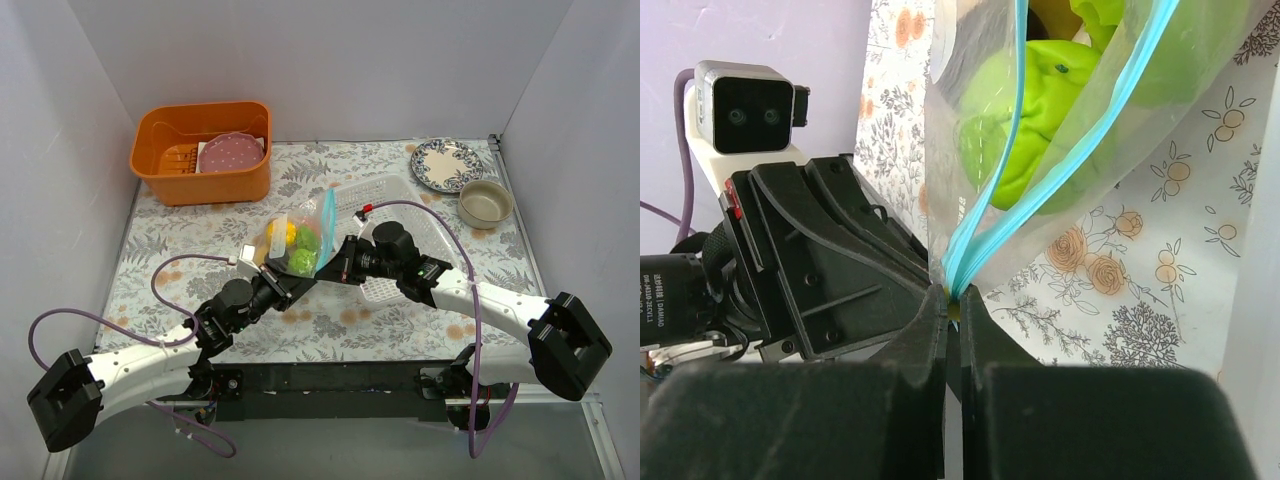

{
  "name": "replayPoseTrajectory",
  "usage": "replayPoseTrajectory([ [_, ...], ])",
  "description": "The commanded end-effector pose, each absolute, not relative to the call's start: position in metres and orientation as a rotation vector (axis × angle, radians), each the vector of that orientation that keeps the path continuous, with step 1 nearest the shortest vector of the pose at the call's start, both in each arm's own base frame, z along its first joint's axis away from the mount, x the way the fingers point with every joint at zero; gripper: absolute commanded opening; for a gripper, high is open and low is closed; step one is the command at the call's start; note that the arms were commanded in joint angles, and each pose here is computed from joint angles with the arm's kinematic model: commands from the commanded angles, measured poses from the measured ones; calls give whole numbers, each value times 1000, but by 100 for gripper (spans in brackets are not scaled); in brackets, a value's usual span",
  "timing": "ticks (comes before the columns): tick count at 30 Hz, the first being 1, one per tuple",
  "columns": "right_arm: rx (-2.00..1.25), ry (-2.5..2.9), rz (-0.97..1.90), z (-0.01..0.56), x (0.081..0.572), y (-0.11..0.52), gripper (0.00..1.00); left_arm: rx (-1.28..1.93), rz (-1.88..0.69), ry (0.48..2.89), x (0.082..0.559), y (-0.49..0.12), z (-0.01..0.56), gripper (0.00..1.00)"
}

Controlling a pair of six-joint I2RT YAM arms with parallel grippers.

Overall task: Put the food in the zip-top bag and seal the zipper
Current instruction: Zip the zipper food storage bag at the center of the board.

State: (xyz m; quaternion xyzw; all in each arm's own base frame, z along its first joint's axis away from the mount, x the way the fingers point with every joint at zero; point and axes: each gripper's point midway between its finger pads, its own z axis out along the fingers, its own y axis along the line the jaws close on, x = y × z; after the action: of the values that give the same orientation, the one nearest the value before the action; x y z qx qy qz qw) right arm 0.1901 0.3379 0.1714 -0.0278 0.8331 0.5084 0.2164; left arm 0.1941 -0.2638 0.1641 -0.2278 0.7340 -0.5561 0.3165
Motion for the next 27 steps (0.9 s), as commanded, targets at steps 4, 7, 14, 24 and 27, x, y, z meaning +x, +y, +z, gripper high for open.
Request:
replayPoseTrajectory([
  [4,-14,2197,1419,197,214,338,1,-662,-1373,1964,198,-251,146,0],
  [7,10,2202,1404,196,217,335,1,-659,-1370,1973,196,-250,145,0],
  [14,48,2194,1392,194,224,330,1,-653,-1361,1990,192,-247,142,0],
  [24,80,2173,1377,197,235,327,1,-644,-1351,2008,187,-244,139,0],
  [27,91,2178,1369,195,237,326,1,-640,-1349,2011,187,-243,139,0],
])
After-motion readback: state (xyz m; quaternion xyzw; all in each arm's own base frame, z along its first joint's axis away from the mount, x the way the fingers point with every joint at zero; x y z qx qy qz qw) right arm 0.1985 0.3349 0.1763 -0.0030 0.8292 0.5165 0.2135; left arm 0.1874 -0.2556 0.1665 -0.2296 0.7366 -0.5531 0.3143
